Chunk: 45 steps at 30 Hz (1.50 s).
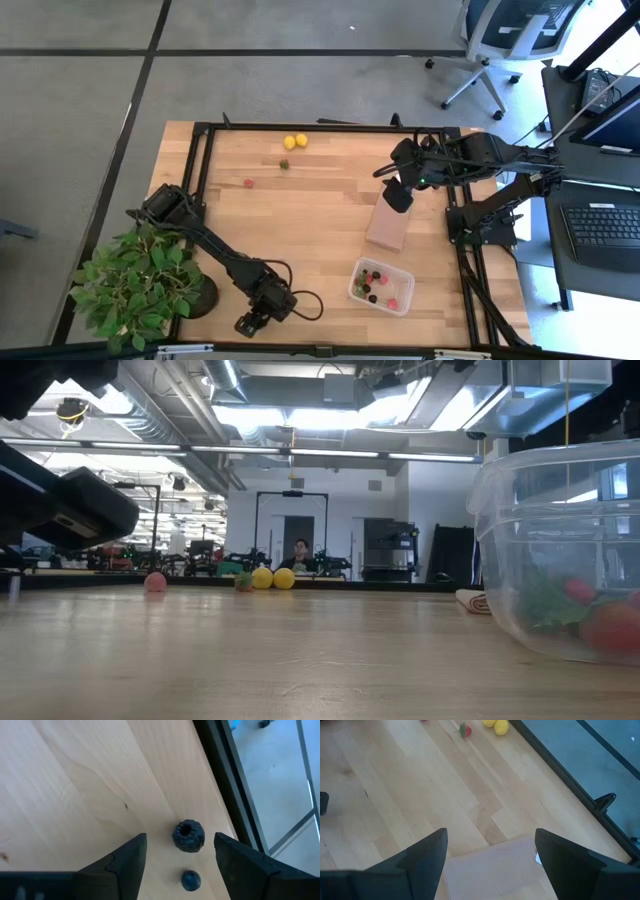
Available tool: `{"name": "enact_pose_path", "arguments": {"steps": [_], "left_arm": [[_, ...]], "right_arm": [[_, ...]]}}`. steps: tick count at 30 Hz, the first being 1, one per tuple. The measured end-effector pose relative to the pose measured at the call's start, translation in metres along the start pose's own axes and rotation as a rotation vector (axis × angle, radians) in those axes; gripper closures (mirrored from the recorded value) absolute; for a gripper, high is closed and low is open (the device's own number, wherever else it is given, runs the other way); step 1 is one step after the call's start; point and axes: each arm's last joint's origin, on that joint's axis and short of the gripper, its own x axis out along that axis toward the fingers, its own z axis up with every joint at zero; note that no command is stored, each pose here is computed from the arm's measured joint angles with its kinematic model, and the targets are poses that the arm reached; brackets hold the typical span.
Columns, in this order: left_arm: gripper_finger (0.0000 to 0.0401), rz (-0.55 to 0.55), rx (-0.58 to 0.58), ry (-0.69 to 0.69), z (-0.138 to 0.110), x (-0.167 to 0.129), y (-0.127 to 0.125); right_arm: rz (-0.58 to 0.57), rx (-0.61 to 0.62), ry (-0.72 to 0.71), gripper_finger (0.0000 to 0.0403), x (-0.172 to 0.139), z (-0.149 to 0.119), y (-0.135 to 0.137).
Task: Pick and placing Produce into tupperware
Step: Put the blackberry into the transparent container
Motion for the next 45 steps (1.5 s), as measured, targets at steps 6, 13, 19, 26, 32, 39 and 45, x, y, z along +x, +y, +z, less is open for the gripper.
{"name": "enact_pose_path", "arguments": {"steps": [6,13,19,26,32,39,45], "left_arm": [[0.018,0.007,-0.032,-0.033,0.003,0.004,-0.001],[0.018,0.046,-0.035,-0.017,0.001,0.008,-0.002],[0.018,0.079,-0.047,0.005,-0.002,0.01,-0.007],[0.0181,0.181,-0.052,0.023,-0.007,0.01,-0.007],[0.0196,0.216,-0.056,0.024,-0.008,0.01,-0.005],[0.0221,0.258,-0.064,0.042,-0.01,0.01,-0.003],[0.0237,0.268,-0.091,0.042,-0.011,0.01,-0.002]], "right_arm": [[0.0,0.0,0.0,0.0102,0.0,0.0,0.0],[0.001,0.001,-0.001,0.0102,0.0,0.0,0.0],[0.002,0.001,-0.002,0.0102,0.0,0.0,0.0],[0.002,0.001,-0.003,0.0102,0.0,0.0,0.0],[0.002,0.001,-0.003,0.0102,0.0,0.0,0.0],[0.001,-0.003,-0.002,0.0102,0.0,0.0,0.0],[0.001,-0.004,-0.002,0.0102,0.0,0.0,0.0]]}}
